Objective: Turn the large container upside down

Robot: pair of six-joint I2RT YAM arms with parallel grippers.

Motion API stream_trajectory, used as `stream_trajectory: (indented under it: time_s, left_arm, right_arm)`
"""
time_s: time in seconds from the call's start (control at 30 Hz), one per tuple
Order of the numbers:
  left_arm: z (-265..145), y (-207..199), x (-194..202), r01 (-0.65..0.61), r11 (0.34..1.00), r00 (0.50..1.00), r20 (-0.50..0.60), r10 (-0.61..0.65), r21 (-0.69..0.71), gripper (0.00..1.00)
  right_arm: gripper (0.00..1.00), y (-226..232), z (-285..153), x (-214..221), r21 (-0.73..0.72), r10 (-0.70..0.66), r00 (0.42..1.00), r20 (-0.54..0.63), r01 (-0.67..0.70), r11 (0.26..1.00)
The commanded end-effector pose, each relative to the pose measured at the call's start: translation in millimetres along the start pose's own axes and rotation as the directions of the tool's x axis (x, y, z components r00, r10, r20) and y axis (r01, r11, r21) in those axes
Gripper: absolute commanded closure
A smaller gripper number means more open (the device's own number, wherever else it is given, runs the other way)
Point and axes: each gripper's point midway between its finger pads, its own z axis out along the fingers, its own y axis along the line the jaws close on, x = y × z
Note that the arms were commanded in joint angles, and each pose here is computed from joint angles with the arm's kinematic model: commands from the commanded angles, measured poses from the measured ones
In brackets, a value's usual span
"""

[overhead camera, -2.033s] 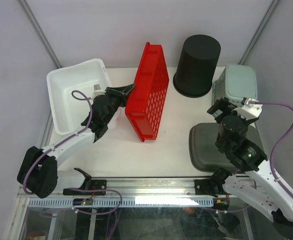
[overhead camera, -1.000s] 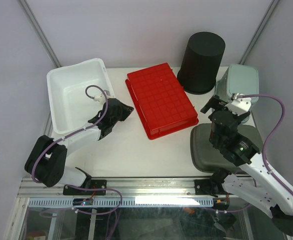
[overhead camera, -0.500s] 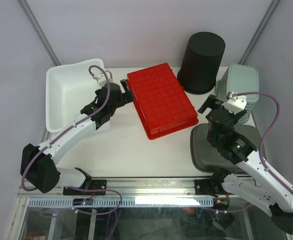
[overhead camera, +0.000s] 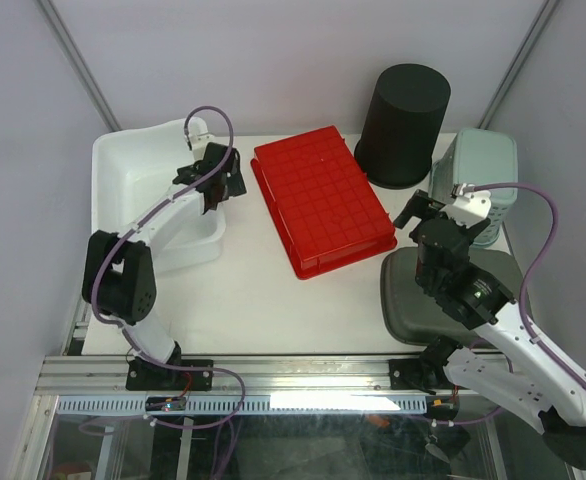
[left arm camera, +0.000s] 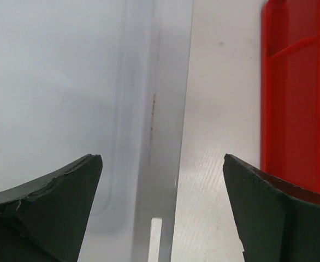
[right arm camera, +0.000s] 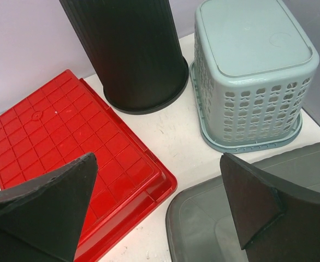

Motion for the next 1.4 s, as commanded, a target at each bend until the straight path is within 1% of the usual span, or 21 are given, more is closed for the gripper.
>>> stream_trajectory:
  time_s: [0.0,0.03,0.07,0.1,0.17,0.2,0.27,0.33,0.43,0.57,0.67,0.77,0.8,0.87,0.93,0.97,1.03,1.13,1.2,1.3,1.37]
  left_arm:
    - [9.2,-9.8,-4.4,-0.015,0.999,0.999,-0.029,0.016,0.033,0.08]
    - [11.2,-10.0,-3.9,-0.008,0.999,0.999,-0.037,0.010,0.037,0.15]
    - [10.1,-10.8,-6.8,0.003,0.999,0.999,-0.036,-0.001,0.043,0.26]
    - [4.3,-11.5,-12.6,0.020,0.998,1.000,-0.025,-0.019,0.053,0.40]
    - [-13.4,-12.1,-29.7,0.067,0.994,0.997,0.017,-0.069,0.084,0.63]
    - [-23.1,-11.8,-39.9,0.082,0.991,0.995,0.042,-0.087,0.103,0.72]
    - [-47.5,-13.5,-63.1,0.100,0.983,0.989,0.092,-0.115,0.156,0.89]
    - [-74.8,-16.5,-85.7,0.106,0.969,0.981,0.134,-0.139,0.224,1.00]
    - [-118.5,-23.5,-116.2,0.103,0.935,0.969,0.177,-0.171,0.338,1.00]
    - [-181.4,-24.3,-151.5,0.141,0.862,0.933,0.226,-0.280,0.488,1.00]
    - [-223.2,-23.6,-169.4,0.162,0.785,0.905,0.227,-0.360,0.598,1.00]
    - [-246.8,-18.6,-177.4,0.178,0.714,0.891,0.197,-0.409,0.677,1.00]
    - [-250.0,-14.9,-178.2,0.190,0.691,0.889,0.177,-0.423,0.698,1.00]
    - [-254.8,-10.8,-173.3,0.222,0.612,0.889,0.100,-0.447,0.759,1.00]
    - [-255.1,-3.4,-169.8,0.268,0.532,0.876,0.026,-0.481,0.803,1.00]
    - [-254.7,0.3,-169.9,0.282,0.489,0.868,-0.002,-0.497,0.826,1.00]
    - [-247.8,15.5,-167.7,0.332,0.424,0.846,-0.066,-0.530,0.843,1.00]
    - [-242.9,32.2,-158.4,0.404,0.301,0.817,-0.192,-0.544,0.864,1.00]
    - [-241.9,46.0,-152.9,0.440,0.253,0.800,-0.248,-0.546,0.862,1.00]
    - [-235.5,51.0,-141.3,0.482,0.215,0.782,-0.307,-0.542,0.849,1.00]
    - [-232.5,51.7,-132.9,0.508,0.155,0.758,-0.354,-0.548,0.847,1.00]
  right_arm:
    - [0.01,3.8,-3.8,-16.4,-0.022,0.066,0.997,0.026,-0.066,0.998]
    - [0.01,3.9,-3.9,-17.4,-0.023,0.068,0.997,0.028,-0.068,0.997]
    - [0.01,3.8,-3.9,-17.2,-0.023,0.066,0.997,0.028,-0.065,0.998]
    - [0.01,3.5,-4.0,-17.1,-0.023,0.064,0.998,0.028,-0.063,0.998]
    - [0.01,2.2,-4.1,-15.8,-0.020,0.057,0.998,0.027,-0.057,0.998]
    - [0.01,1.2,-4.0,-14.3,-0.017,0.054,0.998,0.026,-0.054,0.998]
    - [0.01,0.1,-3.7,-12.3,-0.014,0.055,0.998,0.028,-0.055,0.998]
    - [0.01,0.7,-3.4,-10.0,-0.018,0.056,0.998,0.025,-0.055,0.998]
    - [0.01,2.6,-3.0,-7.5,-0.025,0.062,0.998,0.019,-0.061,0.998]
    - [0.01,6.9,-2.0,-6.5,-0.035,0.084,0.996,0.016,-0.083,0.996]
    - [0.01,11.2,-1.6,-7.3,-0.049,0.093,0.996,0.013,-0.092,0.995]
    - [0.02,11.5,-1.3,-8.1,-0.046,0.090,0.996,0.013,-0.090,0.995]
    - [0.02,11.4,-1.4,-8.1,-0.047,0.092,0.996,0.014,-0.091,0.995]
    - [0.02,11.3,-1.8,-6.6,-0.051,0.096,0.995,0.011,-0.095,0.994]
    - [0.02,11.3,-1.7,-4.4,-0.053,0.098,0.995,0.009,-0.097,0.994]
    - [0.02,10.9,-1.7,-3.5,-0.053,0.093,0.996,0.008,-0.093,0.994]
    - [0.02,10.4,-1.4,-2.3,-0.050,0.084,0.996,0.007,-0.083,0.995]
    - [0.02,8.4,-1.7,-0.6,-0.042,0.064,0.998,-0.003,-0.064,0.997]
    - [0.03,5.4,-1.6,2.4,-0.030,0.054,0.998,-0.007,-0.055,0.998]
    - [0.02,4.8,-0.4,6.8,-0.028,0.054,0.999,-0.005,-0.054,0.998]
    - [0.03,7.9,1.1,9.4,-0.038,0.051,0.999,-0.005,-0.051,0.998]
